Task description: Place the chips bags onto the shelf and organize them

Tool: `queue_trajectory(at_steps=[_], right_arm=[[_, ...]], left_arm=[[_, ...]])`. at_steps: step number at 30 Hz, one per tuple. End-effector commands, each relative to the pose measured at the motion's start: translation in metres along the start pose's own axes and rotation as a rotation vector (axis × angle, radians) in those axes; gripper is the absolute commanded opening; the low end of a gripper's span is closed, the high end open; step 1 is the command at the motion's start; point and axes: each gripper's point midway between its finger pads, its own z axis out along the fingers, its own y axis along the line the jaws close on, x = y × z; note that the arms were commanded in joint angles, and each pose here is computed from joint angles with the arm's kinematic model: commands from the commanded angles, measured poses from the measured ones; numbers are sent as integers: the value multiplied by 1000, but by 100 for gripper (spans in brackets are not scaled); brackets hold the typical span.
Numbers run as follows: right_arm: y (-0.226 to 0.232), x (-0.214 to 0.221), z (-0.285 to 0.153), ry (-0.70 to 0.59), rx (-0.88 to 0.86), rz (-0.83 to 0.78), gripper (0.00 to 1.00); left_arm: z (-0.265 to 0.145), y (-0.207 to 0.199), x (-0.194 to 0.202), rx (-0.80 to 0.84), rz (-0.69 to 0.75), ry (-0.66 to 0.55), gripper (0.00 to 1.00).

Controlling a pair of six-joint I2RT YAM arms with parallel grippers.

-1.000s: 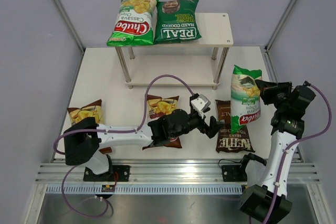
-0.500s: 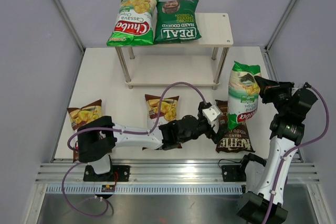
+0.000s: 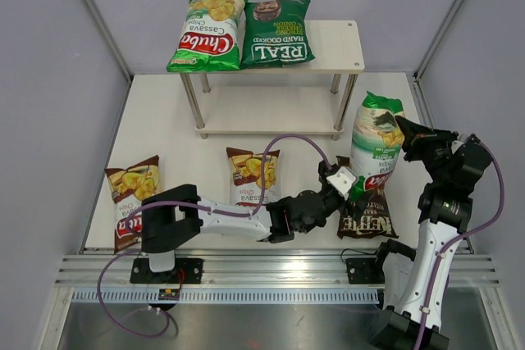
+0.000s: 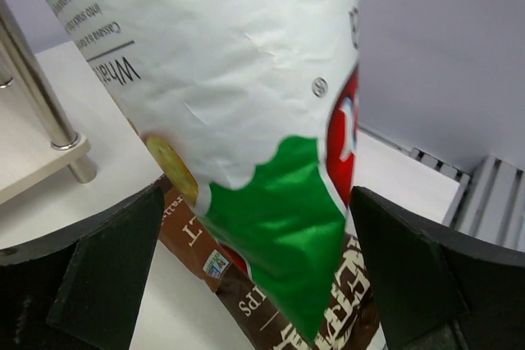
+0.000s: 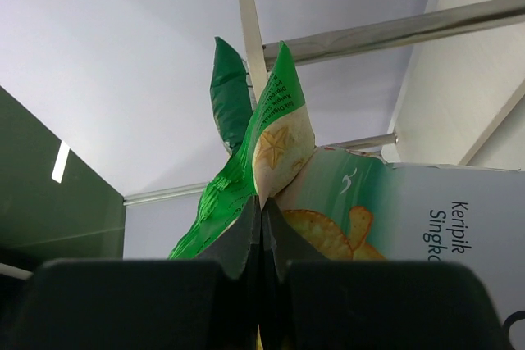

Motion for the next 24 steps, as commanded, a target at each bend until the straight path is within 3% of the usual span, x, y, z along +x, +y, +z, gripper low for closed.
queue_trajectory(at_steps=[1, 6, 8, 10, 11, 12, 19, 24], right_arm=[[24, 21, -10, 68, -86, -6, 0], [20, 30, -13, 97, -84, 4, 0], [17, 30, -12, 97, -72, 1, 0], [16, 30, -12, 99, -73, 2, 0], [16, 31, -13, 101, -75, 1, 0], [16, 31, -13, 101, -77, -4, 0], [20, 33, -12, 110, -89, -60, 2], [31, 38, -16, 112, -103, -168, 48]], left_arm=[[11, 14, -51, -128, -122, -175, 99], [16, 17, -60, -184, -144, -210, 99], [12, 19, -63, -197, -148, -224, 94], [9, 18, -70, -187, -163, -243, 75], [7, 18, -72, -179, -165, -246, 57], [5, 17, -74, -170, -167, -249, 50], [-21, 10, -86, -65, -191, -254, 17], [-49, 7, -96, 29, -212, -262, 9]])
